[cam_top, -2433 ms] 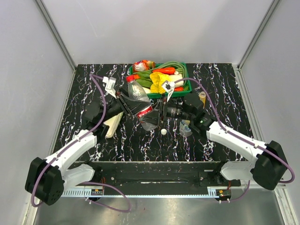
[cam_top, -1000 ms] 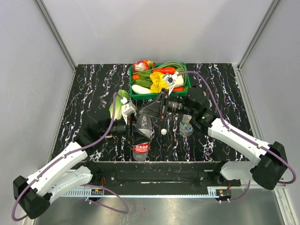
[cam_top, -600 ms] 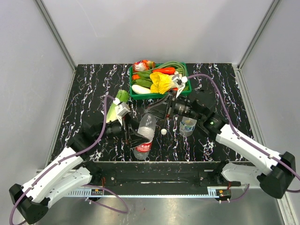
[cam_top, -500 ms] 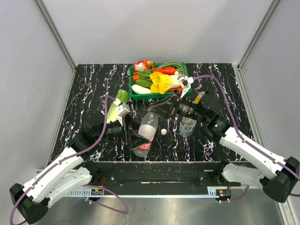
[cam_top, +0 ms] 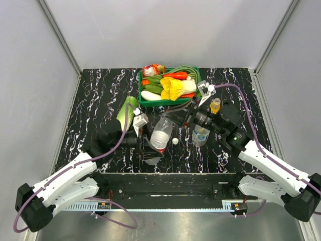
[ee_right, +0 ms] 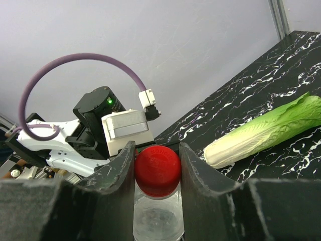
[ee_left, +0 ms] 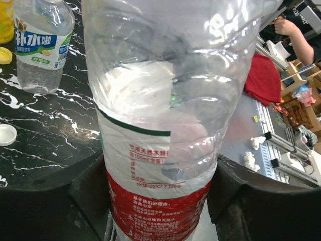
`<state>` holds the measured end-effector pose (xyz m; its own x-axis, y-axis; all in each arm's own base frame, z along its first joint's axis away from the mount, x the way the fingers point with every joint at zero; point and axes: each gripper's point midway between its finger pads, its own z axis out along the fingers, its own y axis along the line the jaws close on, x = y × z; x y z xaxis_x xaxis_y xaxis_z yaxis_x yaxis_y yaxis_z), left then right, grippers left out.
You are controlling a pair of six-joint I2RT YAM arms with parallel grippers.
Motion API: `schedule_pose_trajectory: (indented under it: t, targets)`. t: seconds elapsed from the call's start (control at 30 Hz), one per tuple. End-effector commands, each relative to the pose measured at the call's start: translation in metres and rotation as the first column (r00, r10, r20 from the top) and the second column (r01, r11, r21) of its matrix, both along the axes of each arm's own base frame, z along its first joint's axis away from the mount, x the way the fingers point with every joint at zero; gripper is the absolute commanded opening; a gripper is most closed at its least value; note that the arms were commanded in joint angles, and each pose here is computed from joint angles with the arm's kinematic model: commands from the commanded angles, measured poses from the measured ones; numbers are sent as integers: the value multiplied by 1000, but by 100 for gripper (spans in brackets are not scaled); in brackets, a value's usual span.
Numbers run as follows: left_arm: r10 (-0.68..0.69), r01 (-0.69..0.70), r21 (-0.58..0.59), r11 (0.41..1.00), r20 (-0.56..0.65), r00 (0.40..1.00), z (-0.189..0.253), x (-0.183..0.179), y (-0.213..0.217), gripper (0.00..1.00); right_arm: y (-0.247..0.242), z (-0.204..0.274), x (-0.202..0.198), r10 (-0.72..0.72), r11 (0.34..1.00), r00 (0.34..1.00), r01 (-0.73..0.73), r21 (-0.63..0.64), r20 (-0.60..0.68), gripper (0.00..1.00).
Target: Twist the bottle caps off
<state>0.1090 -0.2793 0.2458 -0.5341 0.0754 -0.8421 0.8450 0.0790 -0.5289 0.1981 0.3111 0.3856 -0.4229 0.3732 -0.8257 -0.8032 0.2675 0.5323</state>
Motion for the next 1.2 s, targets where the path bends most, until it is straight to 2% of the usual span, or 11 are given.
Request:
schedule_pose_trajectory:
  t: [0.0,0.03,0.2,0.27,0.37,0.43,0.67,0.87,0.93,1.17]
  targets:
    - [-63,66,-56,996,56,996,17,-7,-5,60,-7,18,0,-38,998,999,37,46,32,0]
    - [-62,65,-55,996,55,997,17,-7,-4,58,-7,17,1,-42,998,999,40,43,31,2]
    - [26,-24,-25,999,84,996,17,2,2,50,-10,12,4,-66,998,998,66,21,20,34]
    - [89,-90,1,996,108,990,17,10,8,49,-14,10,8,-97,995,995,97,10,17,50]
    - [205,-214,71,974,121,971,10,27,18,47,-18,5,12,-132,991,991,132,-10,6,82]
    - [287,-302,124,945,126,950,3,39,27,46,-20,2,16,-159,987,987,158,-21,-7,99]
    - [464,-493,265,829,168,870,-18,63,55,44,-17,-7,27,-192,980,980,189,-62,-49,100]
    - [582,-620,283,732,213,785,-18,75,76,38,-12,-16,38,-221,973,970,213,-83,-102,100]
    - [627,-671,300,678,240,741,-18,80,86,36,-8,-18,43,-223,973,967,214,-87,-121,100]
    - [656,-728,331,601,316,685,-19,81,96,34,17,-24,52,-164,984,971,150,-91,-172,100]
